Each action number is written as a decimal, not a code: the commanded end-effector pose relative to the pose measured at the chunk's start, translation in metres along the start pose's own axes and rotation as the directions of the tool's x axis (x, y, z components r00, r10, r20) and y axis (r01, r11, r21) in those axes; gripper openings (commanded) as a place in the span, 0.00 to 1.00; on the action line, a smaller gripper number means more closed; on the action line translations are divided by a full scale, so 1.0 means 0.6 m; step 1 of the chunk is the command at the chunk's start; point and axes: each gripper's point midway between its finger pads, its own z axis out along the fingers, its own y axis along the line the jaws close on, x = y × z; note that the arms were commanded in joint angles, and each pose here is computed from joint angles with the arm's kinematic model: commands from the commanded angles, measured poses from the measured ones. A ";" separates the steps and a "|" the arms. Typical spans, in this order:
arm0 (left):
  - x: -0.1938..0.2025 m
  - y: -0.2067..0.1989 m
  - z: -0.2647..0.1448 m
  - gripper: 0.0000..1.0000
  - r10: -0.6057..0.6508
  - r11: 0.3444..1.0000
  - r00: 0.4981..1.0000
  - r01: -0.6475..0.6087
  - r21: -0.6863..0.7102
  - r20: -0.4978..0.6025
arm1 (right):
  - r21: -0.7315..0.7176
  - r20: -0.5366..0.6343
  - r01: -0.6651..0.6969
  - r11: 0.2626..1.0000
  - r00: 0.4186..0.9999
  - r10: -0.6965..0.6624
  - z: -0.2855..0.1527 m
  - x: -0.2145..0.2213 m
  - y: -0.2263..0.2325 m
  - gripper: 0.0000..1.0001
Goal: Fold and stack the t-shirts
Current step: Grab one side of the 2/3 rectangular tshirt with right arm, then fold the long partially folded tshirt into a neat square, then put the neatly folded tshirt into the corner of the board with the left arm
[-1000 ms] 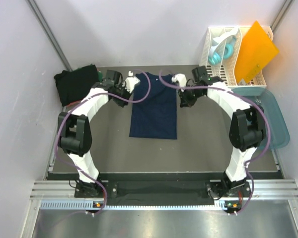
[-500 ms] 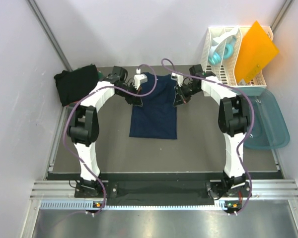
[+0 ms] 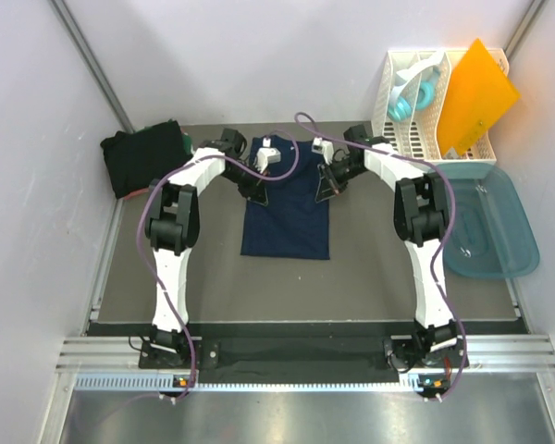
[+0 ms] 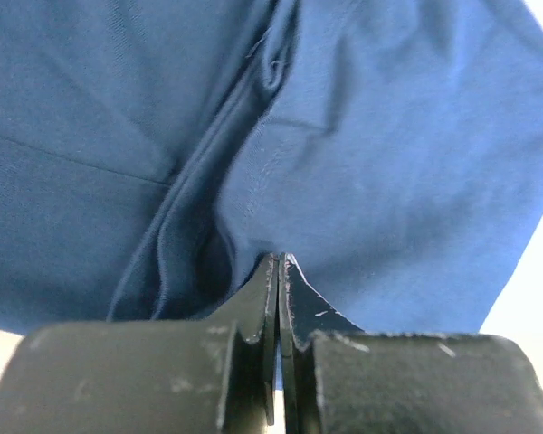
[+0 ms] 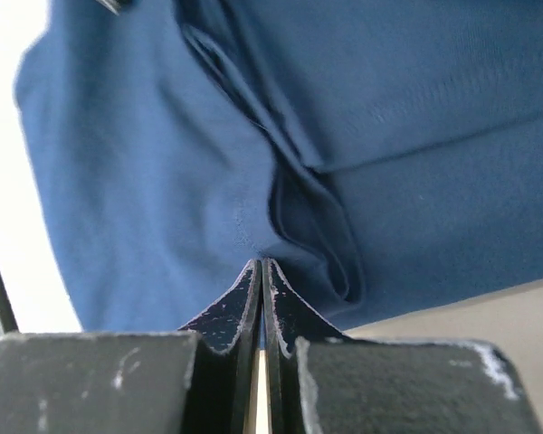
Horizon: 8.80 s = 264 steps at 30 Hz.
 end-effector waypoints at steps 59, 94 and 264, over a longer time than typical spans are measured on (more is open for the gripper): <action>-0.020 -0.044 -0.525 0.99 0.133 0.334 0.991 -0.023 -0.942 0.023 | 0.244 -0.531 0.914 0.324 0.406 -0.744 0.117 0.092 0.265 0.76; -0.049 -0.036 -0.561 0.99 0.210 0.279 0.977 -0.093 -0.956 -0.033 | -0.025 -0.402 0.875 0.483 0.433 -0.807 0.022 0.139 0.412 0.00; 0.078 -0.207 0.038 0.99 0.414 0.566 0.832 -0.553 -0.611 -0.369 | 0.624 -0.330 0.507 0.595 0.861 -0.387 -0.386 -0.017 0.172 0.77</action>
